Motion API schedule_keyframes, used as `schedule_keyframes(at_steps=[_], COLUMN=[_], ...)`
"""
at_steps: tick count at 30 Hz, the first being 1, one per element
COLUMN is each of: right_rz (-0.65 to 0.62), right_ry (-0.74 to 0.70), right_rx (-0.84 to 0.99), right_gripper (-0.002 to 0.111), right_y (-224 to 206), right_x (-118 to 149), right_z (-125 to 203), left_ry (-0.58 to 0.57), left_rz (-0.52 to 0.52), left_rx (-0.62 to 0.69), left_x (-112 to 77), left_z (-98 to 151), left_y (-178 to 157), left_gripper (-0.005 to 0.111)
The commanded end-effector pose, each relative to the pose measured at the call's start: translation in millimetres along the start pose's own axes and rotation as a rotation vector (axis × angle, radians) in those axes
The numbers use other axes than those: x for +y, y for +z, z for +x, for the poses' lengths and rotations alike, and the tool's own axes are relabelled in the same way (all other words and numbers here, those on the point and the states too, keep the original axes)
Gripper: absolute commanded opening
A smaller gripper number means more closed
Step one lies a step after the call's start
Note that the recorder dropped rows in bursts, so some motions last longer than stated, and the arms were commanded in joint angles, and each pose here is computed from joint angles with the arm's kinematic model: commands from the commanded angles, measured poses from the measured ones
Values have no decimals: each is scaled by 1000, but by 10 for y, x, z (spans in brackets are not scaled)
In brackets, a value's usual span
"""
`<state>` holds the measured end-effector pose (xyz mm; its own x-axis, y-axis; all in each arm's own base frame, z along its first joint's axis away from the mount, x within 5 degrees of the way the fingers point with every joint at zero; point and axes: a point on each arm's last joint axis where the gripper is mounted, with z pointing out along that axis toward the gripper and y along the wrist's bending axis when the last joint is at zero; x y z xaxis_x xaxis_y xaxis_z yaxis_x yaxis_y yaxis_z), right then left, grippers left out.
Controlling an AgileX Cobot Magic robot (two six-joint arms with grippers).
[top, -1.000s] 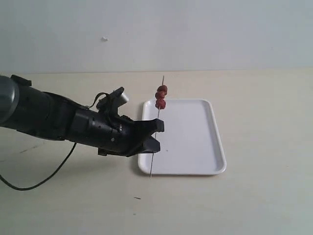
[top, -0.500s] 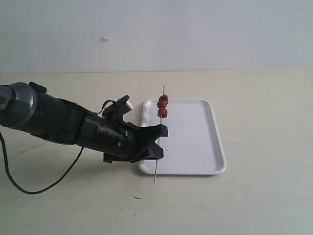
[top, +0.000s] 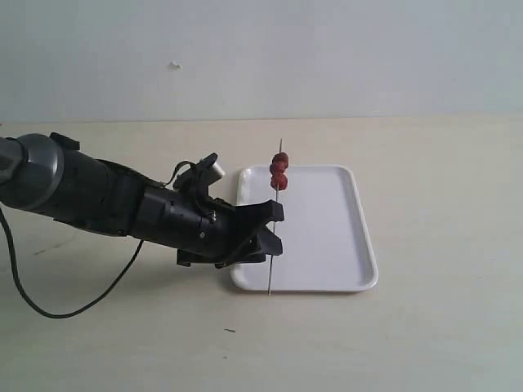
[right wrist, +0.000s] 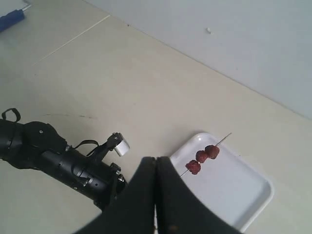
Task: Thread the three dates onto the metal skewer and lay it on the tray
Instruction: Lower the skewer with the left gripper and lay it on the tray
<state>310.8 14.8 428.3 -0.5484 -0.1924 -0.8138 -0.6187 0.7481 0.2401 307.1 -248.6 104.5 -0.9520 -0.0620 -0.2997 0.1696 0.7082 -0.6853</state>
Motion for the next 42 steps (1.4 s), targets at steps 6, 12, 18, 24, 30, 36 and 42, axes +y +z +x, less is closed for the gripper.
schedule_keyframes(at_steps=[6, 12, 18, 24, 30, 36, 42], right_rz=[-4, -3, -3, -3, -3, -1, -61], right_ry=[-11, -12, -19, -23, -23, -28, -43], right_rx=[-9, -8, -8, -7, -7, -6, 15], right_gripper=[0, 0, 0, 0, 0, 0, 0], right_y=[-19, -19, -19, -19, -19, -19, 129], right_x=[28, 27, 27, 27, 27, 26, -18], right_z=[-5, -4, -4, -4, -4, -3, 180], left_ry=[34, 38, 40, 50, 87, 112, 366], left_rz=[26, 39, 45, 172, 88, 82, 130], left_rx=[-9, -16, -17, 43, 32, 45, -26], left_x=[-72, -101, -113, -242, -189, -192, -430], left_z=[-34, -71, -79, -40, -85, -76, -175], left_y=[-11, -17, -17, -31, -26, -37, -264], left_gripper=[34, 40, 40, 40, 39, 39, 30])
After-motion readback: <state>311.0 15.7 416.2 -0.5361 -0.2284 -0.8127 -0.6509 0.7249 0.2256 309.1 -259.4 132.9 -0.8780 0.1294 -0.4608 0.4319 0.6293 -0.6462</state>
